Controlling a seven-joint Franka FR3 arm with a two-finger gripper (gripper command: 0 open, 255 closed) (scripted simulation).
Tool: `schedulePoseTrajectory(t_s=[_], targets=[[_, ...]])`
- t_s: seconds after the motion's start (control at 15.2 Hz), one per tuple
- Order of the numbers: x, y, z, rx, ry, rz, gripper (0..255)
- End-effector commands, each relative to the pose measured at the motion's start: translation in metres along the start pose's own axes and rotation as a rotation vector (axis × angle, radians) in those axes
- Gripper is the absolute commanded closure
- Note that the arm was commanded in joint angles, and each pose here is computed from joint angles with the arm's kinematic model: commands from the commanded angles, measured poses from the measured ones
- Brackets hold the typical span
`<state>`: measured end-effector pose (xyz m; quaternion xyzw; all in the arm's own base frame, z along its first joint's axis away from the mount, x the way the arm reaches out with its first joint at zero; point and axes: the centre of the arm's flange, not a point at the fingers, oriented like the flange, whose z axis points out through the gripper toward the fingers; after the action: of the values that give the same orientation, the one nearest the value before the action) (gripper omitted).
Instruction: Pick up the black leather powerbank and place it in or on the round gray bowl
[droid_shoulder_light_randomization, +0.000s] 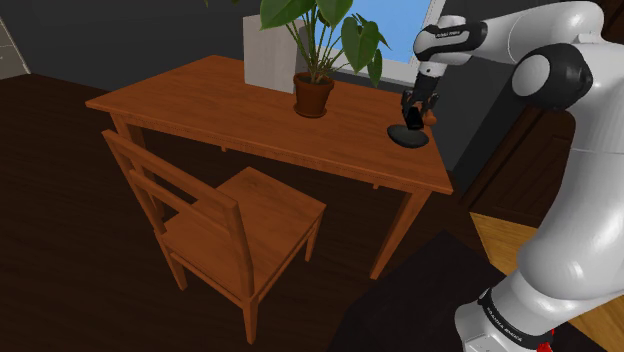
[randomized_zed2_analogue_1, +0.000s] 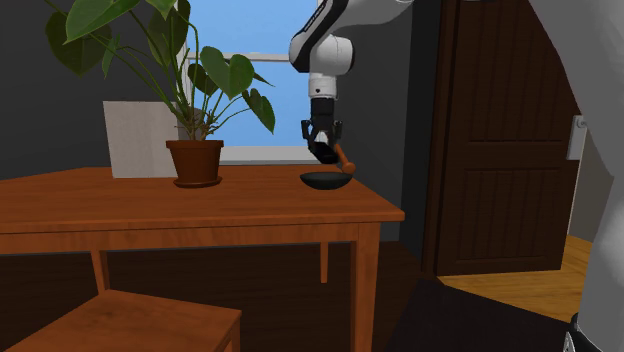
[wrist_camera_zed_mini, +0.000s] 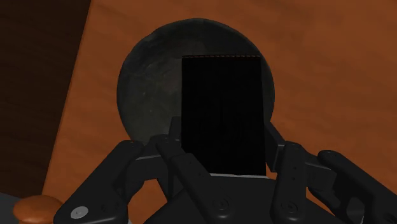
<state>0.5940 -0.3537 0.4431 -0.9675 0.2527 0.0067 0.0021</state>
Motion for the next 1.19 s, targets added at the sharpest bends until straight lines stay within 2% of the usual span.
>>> schedulePoseTrajectory(t_s=[0.0, 0.86, 1.12], targets=[[0.006, 0.018, -0.001, 0.000, 0.000, -0.001, 255], [0.007, 0.018, 0.070, 0.000, 0.000, -0.001, 255], [0.007, 0.018, 0.070, 0.000, 0.000, -0.001, 255]])
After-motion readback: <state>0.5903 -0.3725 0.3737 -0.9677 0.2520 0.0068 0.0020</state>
